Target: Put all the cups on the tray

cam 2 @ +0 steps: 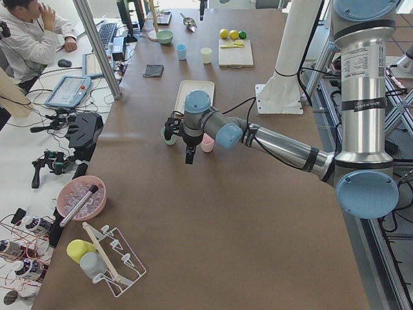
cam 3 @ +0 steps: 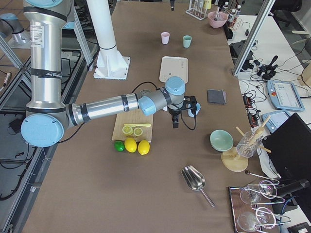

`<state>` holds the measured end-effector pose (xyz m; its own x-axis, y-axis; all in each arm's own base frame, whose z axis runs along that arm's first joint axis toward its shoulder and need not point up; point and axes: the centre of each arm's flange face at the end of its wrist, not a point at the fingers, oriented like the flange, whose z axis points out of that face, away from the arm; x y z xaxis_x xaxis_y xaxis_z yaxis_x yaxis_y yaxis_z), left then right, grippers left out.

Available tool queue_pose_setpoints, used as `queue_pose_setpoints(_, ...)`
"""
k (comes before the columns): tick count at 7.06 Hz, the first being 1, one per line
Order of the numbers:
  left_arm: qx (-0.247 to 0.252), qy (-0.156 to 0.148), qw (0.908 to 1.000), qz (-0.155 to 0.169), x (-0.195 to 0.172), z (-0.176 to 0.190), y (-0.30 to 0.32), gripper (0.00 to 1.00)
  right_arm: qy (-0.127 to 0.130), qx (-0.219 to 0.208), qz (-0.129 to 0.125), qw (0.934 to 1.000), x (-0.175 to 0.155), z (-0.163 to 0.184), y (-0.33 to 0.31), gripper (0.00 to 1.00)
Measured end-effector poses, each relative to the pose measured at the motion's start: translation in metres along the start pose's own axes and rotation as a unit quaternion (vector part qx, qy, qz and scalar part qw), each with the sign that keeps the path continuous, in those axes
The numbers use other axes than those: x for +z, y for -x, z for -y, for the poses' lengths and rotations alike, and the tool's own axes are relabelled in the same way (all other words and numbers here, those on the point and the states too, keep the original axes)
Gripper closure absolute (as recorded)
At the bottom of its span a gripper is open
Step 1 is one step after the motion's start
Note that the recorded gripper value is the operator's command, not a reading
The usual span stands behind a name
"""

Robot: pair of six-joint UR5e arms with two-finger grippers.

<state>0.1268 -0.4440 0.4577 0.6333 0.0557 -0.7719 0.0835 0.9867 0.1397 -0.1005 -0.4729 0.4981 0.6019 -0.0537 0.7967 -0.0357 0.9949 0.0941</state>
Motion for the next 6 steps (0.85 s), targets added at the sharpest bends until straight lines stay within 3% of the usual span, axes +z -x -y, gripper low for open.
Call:
queue_pose_setpoints(4,-0.023,0.021,0.9995,0.001,0.068,-0.025,-0.094,0.11,0.027,-0.01,0.014,0.9995,0.033,0.0,0.078,0.02)
queue_pose_setpoints(6,-0.027,0.027,0.9993,0.007,0.097,-0.033,-0.125,0.2,0.04,-0.018,0.008,0.999,0.056,0.004,0.093,0.02)
